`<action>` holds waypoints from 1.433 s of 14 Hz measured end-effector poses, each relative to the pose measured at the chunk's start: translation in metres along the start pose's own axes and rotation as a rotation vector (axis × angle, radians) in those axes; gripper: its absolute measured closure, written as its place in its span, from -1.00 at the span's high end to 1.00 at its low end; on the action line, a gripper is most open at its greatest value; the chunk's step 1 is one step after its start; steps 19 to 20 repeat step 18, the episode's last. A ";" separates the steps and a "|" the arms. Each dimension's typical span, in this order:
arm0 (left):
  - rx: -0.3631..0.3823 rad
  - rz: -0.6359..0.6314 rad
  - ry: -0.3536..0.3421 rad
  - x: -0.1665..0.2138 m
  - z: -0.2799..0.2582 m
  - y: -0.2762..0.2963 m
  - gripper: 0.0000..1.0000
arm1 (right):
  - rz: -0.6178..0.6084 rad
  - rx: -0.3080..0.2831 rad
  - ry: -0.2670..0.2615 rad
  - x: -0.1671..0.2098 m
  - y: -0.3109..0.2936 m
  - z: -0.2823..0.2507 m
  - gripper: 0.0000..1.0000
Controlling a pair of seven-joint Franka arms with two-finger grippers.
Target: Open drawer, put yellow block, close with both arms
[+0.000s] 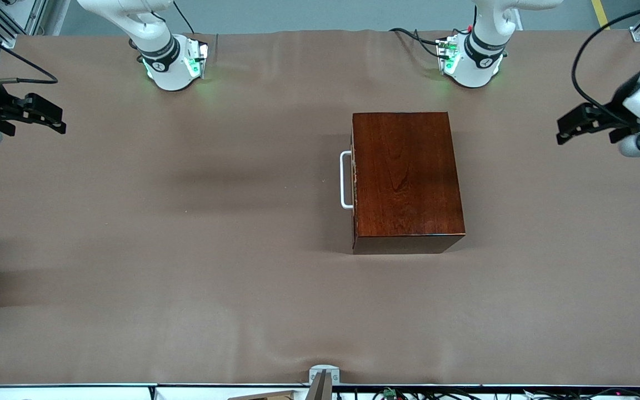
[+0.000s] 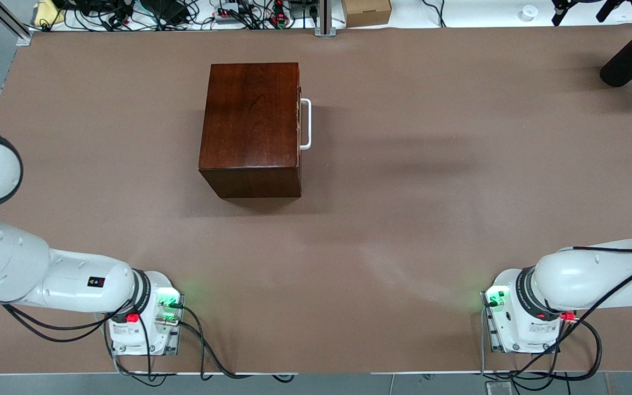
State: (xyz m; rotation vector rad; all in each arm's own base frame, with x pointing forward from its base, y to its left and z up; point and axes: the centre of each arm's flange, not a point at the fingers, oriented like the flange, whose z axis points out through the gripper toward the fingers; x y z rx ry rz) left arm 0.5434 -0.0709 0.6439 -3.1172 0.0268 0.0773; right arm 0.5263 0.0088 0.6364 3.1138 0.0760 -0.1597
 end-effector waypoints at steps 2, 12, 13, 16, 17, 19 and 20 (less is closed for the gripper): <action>0.003 0.006 0.010 -0.013 0.002 0.002 1.00 | 0.000 0.000 0.000 0.000 0.000 0.000 1.00; 0.002 0.055 0.044 -0.025 -0.011 -0.007 1.00 | 0.004 0.001 -0.003 0.001 0.002 0.001 1.00; 0.002 0.055 0.045 -0.025 -0.011 -0.007 1.00 | 0.004 0.001 -0.003 0.001 0.002 0.001 1.00; 0.002 0.055 0.044 -0.025 -0.011 -0.007 1.00 | 0.004 0.001 -0.003 0.001 0.002 0.001 1.00; 0.002 0.055 0.045 -0.025 -0.011 -0.008 1.00 | 0.004 0.001 -0.003 0.001 0.002 0.001 1.00; 0.002 0.054 0.045 -0.025 -0.011 -0.008 1.00 | 0.004 0.001 -0.002 0.001 0.002 0.001 1.00; 0.002 0.054 0.045 -0.025 -0.011 -0.008 1.00 | 0.004 0.001 -0.002 0.001 0.002 0.001 1.00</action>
